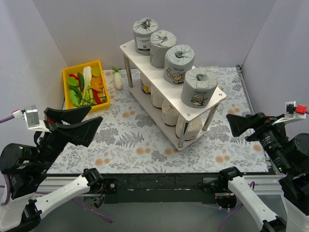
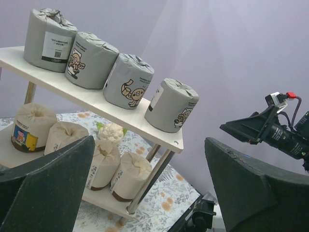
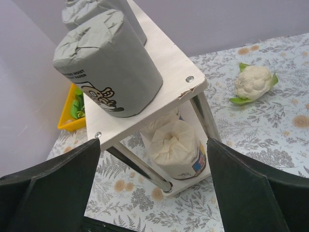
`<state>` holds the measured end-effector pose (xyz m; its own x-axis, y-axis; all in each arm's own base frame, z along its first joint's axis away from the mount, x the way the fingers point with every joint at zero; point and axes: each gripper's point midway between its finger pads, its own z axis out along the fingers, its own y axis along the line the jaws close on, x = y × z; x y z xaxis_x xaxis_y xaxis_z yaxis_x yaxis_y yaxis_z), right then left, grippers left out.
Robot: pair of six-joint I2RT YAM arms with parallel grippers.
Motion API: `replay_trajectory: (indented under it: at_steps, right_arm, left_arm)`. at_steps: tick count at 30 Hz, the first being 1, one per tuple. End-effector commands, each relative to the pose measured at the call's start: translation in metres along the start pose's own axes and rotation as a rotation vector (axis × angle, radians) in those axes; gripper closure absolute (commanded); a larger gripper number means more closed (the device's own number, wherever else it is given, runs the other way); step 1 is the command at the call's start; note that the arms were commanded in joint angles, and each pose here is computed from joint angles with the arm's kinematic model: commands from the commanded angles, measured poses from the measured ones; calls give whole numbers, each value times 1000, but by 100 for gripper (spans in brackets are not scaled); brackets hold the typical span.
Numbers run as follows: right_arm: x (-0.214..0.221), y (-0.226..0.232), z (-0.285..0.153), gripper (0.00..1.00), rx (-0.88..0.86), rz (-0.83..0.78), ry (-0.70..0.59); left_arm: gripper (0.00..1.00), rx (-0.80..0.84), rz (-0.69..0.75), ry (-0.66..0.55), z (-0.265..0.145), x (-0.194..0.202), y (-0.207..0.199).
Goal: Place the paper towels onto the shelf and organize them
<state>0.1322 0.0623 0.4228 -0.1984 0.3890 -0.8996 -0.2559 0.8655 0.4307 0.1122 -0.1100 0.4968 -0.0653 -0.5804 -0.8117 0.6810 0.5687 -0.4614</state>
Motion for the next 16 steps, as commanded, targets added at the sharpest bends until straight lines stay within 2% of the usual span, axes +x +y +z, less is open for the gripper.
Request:
replay_trajectory:
  at_steps: [1,9,16]
  right_arm:
    - [-26,22,-16,2,-114,-5,-124]
    - [-29,20,-16,1,-102,4,-136]
    - [-22,16,-7,1,-75,21,-95]
  left_arm:
    - [2,-15,8,17,-1,6,5]
    - [2,-18,14,28,1,9,5]
    - [2,-16,12,37,3,16,6]
